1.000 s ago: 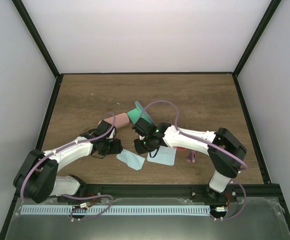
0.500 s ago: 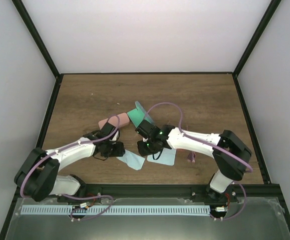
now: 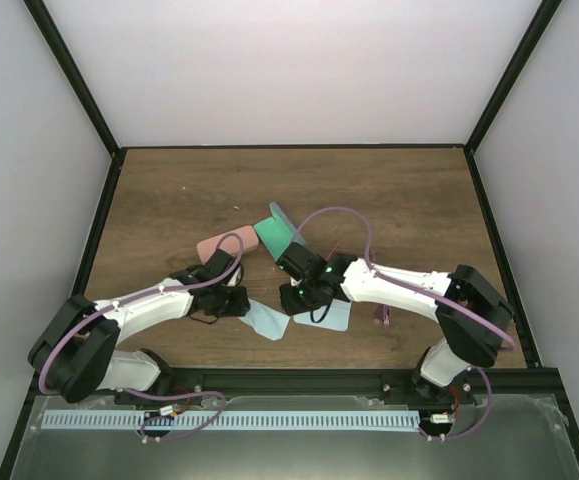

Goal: Organize the sunglasses
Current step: Pick up the glasses cleaning cloth from the center of the board.

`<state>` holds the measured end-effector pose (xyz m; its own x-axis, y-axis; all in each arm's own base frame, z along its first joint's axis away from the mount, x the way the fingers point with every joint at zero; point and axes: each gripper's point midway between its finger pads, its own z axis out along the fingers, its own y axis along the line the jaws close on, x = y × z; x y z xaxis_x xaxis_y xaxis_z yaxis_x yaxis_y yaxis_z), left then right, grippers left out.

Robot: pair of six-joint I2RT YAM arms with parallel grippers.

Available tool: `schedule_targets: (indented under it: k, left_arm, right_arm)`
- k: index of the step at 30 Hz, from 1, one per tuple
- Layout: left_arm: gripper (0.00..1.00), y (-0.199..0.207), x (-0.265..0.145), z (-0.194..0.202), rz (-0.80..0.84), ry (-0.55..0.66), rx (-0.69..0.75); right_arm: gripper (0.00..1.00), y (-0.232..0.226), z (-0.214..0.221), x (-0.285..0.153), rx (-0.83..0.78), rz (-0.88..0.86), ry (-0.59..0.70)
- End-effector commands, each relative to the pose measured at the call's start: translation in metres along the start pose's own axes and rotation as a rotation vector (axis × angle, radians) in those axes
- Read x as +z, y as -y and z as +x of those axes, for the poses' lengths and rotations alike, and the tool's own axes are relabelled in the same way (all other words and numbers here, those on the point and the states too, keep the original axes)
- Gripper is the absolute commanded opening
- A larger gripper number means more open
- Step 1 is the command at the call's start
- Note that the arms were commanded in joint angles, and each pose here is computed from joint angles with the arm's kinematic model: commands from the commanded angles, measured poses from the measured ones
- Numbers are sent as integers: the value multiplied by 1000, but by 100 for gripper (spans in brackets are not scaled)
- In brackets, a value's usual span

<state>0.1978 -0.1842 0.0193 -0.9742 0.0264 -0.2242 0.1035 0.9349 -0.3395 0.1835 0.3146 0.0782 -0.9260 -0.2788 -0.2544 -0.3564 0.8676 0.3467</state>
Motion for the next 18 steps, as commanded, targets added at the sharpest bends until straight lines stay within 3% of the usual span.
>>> schedule_targets:
  k: [1,8,11,18]
  left_arm:
    - [31,-8,6,13,-23,-41,-18]
    - [16,-12,13,18,-35,-59,-41]
    - [5,-13,16,17,-41,-61,-53]
    - [4,-24,22,13,-105,-52,-123]
  right_arm:
    - [30,0,-7,-8,10,-3,40]
    - [30,-1,-6,-7,5,-11,37]
    - [30,-5,-6,-8,3,-33,34]
    - [30,-19,-15,-15,21,-96,44]
